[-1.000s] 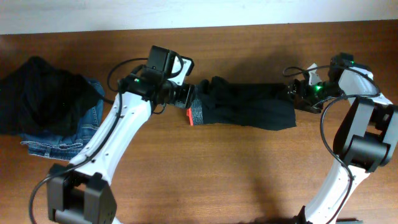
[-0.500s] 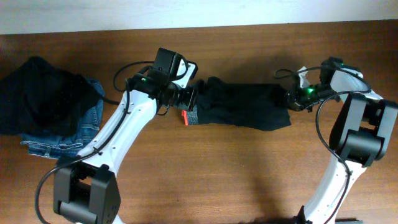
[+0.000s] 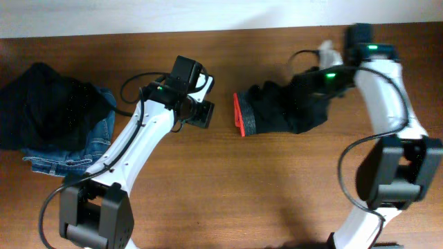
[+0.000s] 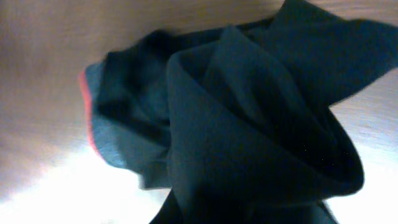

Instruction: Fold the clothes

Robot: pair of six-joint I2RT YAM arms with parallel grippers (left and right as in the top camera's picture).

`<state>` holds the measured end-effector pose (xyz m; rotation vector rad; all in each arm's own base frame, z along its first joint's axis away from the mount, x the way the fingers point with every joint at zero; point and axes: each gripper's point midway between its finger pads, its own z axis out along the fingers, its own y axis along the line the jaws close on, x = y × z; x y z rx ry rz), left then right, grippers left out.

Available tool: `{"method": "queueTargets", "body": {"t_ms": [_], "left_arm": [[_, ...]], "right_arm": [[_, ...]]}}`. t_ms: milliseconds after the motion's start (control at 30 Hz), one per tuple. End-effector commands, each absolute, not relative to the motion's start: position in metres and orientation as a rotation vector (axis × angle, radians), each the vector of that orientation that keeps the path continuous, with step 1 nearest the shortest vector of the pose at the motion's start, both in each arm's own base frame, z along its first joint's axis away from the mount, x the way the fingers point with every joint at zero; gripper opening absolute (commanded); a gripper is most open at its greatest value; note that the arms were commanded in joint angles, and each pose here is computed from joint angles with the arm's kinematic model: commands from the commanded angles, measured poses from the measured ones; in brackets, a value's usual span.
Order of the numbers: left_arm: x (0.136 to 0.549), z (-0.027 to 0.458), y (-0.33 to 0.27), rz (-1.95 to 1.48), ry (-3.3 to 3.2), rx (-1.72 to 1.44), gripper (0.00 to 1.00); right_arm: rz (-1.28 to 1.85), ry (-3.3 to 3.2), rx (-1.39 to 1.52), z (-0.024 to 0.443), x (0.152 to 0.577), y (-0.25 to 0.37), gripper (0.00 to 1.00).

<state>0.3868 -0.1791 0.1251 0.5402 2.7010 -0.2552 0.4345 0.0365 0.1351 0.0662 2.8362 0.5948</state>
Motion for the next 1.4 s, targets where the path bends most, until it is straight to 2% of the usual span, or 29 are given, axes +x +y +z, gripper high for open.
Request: {"method": "queueTargets", "body": {"t_ms": [0,133,300,333,367,400,467,500,567,600,700,767,867,900,933,967,1100,1233,1367], "left_arm": [[0.398,0.139,-0.158,-0.185,2.681,0.492,0.58],[0.398,0.154,-0.15,-0.185,2.652,0.465,0.58],[0.398,0.166,-0.15,-0.19,2.621,0.461,0.58],[0.398,0.169,-0.15,-0.191,2.611,0.46,0.58],[0.398,0.17,-0.15,-0.192,2.607,0.459,0.58],[0.398,0.171,-0.15,-0.193,2.605,0.459,0.58],[0.398,0.174,-0.15,-0.194,2.599,0.458,0.58],[0.398,0.174,-0.15,-0.194,2.597,0.458,0.58],[0.397,0.174,-0.147,-0.178,2.603,0.454,0.58],[0.397,0.173,-0.144,-0.149,2.608,0.447,0.58],[0.398,0.17,-0.126,-0.021,2.625,0.404,0.57],[0.401,0.17,-0.118,-0.013,2.628,0.347,0.52],[0.41,0.172,-0.104,-0.021,2.622,0.231,0.5],[0.412,0.172,-0.099,-0.024,2.621,0.206,0.5],[0.413,0.172,-0.094,-0.026,2.623,0.186,0.5],[0.413,0.172,-0.089,-0.028,2.627,0.17,0.5],[0.412,0.171,-0.084,-0.062,2.643,0.15,0.5],[0.412,0.171,-0.085,-0.071,2.643,0.152,0.5],[0.412,0.171,-0.085,-0.073,2.643,0.152,0.5]], "right_arm": [[0.486,2.874,-0.116,0.128,0.43,0.097,0.04],[0.383,2.867,-0.155,0.124,0.429,0.137,0.05],[0.32,2.881,-0.149,0.109,0.426,0.17,0.14],[0.324,2.903,-0.157,0.097,0.423,0.183,0.27],[0.325,2.915,-0.165,0.091,0.422,0.188,0.34],[0.327,2.928,-0.182,0.083,0.42,0.194,0.35],[0.322,2.958,-0.193,0.067,0.416,0.204,0.35],[0.32,2.966,-0.2,0.061,0.415,0.208,0.31],[0.308,2.975,-0.218,0.051,0.415,0.213,0.14],[0.311,2.976,-0.224,0.049,0.415,0.215,0.11],[0.317,2.963,-0.221,0.051,0.417,0.215,0.06],[0.358,2.95,-0.227,0.054,0.419,0.221,0.06],[0.437,2.949,-0.249,0.055,0.415,0.233,0.05],[0.438,2.943,-0.255,0.055,0.415,0.235,0.09],[0.441,2.935,-0.261,0.056,0.416,0.237,0.18],[0.45,2.916,-0.272,0.055,0.419,0.242,0.4],[0.463,2.886,-0.304,0.043,0.426,0.256,0.58],[0.444,2.957,-0.249,0.013,0.421,0.257,0.67],[0.433,2.963,-0.292,0.006,0.419,0.256,0.68]]}}
